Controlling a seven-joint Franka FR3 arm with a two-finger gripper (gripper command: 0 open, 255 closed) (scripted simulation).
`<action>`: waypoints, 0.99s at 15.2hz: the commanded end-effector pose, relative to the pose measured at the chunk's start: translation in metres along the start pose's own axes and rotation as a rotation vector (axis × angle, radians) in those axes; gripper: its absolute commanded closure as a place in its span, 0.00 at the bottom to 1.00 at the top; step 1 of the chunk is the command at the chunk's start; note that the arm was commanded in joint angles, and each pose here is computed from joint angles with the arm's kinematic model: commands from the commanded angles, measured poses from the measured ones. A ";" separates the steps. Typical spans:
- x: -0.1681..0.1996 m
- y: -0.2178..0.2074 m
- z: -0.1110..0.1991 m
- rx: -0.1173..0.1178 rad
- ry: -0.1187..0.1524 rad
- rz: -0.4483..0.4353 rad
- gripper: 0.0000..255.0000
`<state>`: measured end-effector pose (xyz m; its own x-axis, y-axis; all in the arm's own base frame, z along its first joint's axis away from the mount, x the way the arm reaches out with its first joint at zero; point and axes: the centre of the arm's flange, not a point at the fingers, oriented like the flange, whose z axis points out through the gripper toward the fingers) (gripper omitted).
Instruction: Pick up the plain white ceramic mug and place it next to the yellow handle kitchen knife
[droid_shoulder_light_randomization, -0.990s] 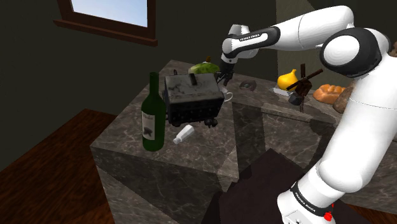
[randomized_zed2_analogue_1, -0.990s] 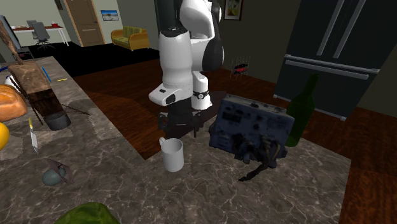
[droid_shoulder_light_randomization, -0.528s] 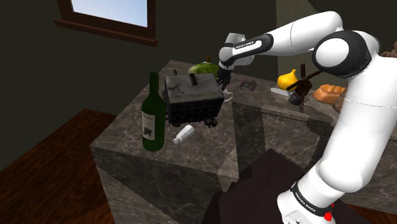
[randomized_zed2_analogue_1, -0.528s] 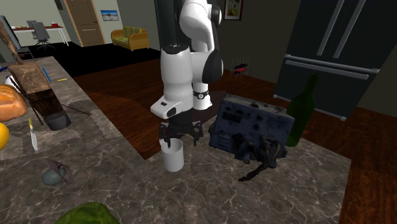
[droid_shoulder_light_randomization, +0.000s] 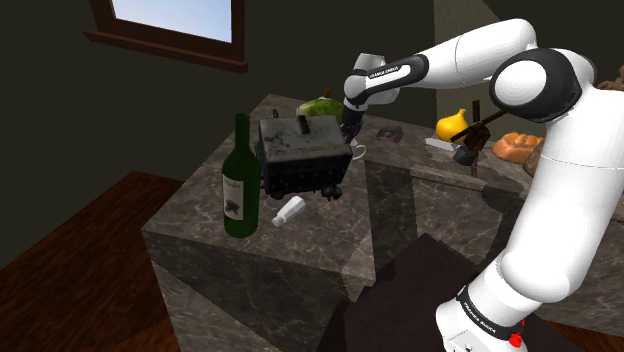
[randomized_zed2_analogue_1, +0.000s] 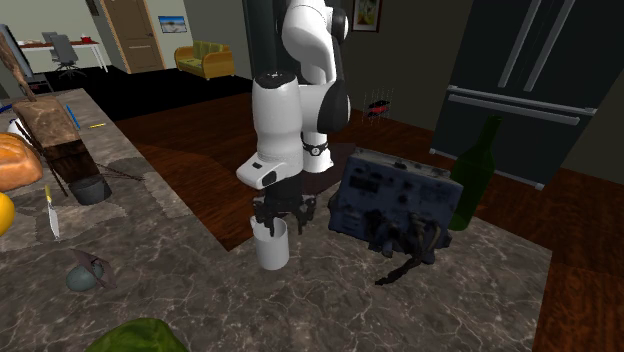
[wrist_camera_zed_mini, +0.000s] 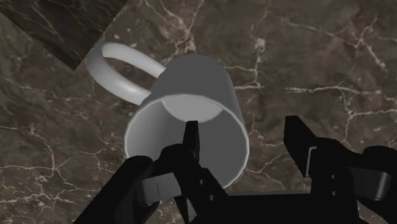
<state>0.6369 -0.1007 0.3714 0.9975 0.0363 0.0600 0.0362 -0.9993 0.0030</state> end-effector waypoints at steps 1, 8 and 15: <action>0.000 0.000 0.000 0.000 0.000 0.000 1.00; 0.000 0.000 0.000 0.000 0.000 0.000 1.00; 0.002 0.000 -0.032 0.000 0.000 0.000 1.00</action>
<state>0.6382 -0.0997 0.3981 0.9975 0.0363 0.0603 0.0362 -0.9993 0.0031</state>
